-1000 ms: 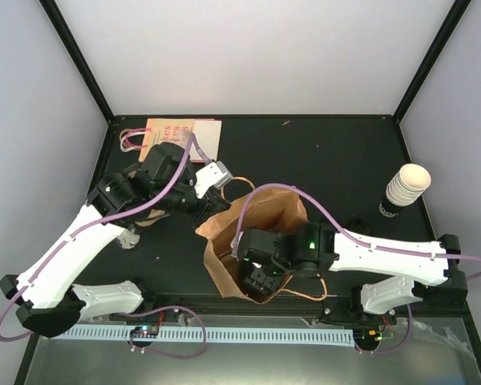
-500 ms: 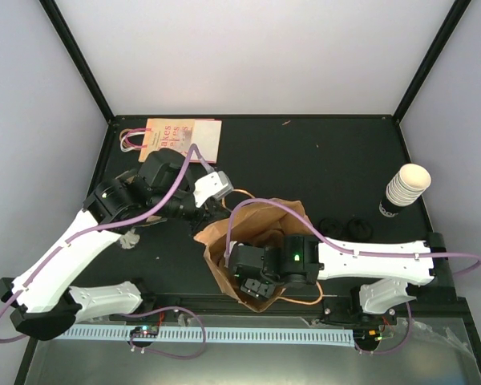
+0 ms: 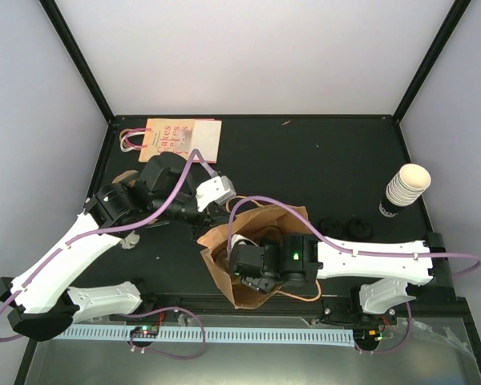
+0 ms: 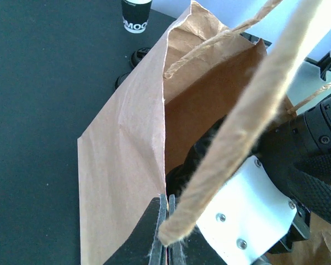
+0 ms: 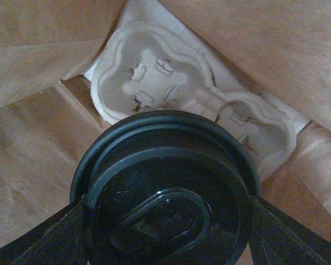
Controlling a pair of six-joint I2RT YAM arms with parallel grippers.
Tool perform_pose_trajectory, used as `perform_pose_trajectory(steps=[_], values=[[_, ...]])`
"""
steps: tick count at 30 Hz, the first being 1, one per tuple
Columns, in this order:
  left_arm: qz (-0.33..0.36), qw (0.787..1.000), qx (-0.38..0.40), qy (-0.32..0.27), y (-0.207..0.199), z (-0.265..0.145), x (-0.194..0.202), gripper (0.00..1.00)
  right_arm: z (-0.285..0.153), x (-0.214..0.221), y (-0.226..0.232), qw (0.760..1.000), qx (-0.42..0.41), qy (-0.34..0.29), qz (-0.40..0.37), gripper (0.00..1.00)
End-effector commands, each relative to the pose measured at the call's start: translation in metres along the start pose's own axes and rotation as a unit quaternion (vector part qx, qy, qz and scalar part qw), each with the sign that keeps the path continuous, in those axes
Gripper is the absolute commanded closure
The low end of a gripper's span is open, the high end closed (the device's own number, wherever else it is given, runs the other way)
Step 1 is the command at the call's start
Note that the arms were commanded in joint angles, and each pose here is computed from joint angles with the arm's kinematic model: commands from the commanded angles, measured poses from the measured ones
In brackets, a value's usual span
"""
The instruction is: Pack the takeout coffee
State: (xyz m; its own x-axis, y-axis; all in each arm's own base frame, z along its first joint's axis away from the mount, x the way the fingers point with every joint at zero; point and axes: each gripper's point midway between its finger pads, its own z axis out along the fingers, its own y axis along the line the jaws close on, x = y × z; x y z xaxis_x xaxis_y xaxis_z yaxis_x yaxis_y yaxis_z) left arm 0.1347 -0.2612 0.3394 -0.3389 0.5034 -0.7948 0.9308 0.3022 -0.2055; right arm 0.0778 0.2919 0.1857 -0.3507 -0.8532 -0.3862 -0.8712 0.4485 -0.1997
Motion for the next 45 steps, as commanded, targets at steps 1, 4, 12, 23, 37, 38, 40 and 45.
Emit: perform_pose_trajectory(steps=[1,4,12,23,37,38,40,45], values=[[0.030,0.998,-0.021,-0.041,0.001,-0.010,-0.020,0.98,-0.004,-0.013,-0.010,0.999,-0.008,-0.009,0.051,0.40],[0.029,0.998,-0.048,-0.042,0.009,-0.013,-0.022,0.99,-0.004,-0.017,-0.014,0.996,-0.018,-0.003,0.088,0.41],[0.019,0.994,-0.089,-0.056,0.022,-0.018,-0.028,0.98,-0.005,-0.028,-0.032,0.975,-0.032,-0.012,0.221,0.43],[0.005,0.995,-0.068,-0.076,0.016,-0.008,-0.029,0.98,0.001,-0.045,-0.036,0.937,-0.048,-0.036,0.343,0.44],[0.000,0.995,-0.079,-0.067,0.020,-0.001,-0.026,0.97,-0.011,-0.035,-0.058,0.944,-0.003,-0.048,0.327,0.44],[0.000,0.995,-0.079,-0.068,0.020,-0.001,-0.027,0.96,-0.011,-0.035,-0.058,0.946,-0.003,-0.048,0.320,0.44],[-0.001,0.995,-0.080,-0.068,0.020,-0.001,-0.027,0.93,-0.010,-0.038,-0.049,0.955,-0.027,-0.050,0.290,0.45],[-0.006,0.994,-0.086,-0.074,0.021,-0.004,-0.028,0.91,0.003,-0.026,-0.050,0.971,-0.011,-0.034,0.236,0.46]])
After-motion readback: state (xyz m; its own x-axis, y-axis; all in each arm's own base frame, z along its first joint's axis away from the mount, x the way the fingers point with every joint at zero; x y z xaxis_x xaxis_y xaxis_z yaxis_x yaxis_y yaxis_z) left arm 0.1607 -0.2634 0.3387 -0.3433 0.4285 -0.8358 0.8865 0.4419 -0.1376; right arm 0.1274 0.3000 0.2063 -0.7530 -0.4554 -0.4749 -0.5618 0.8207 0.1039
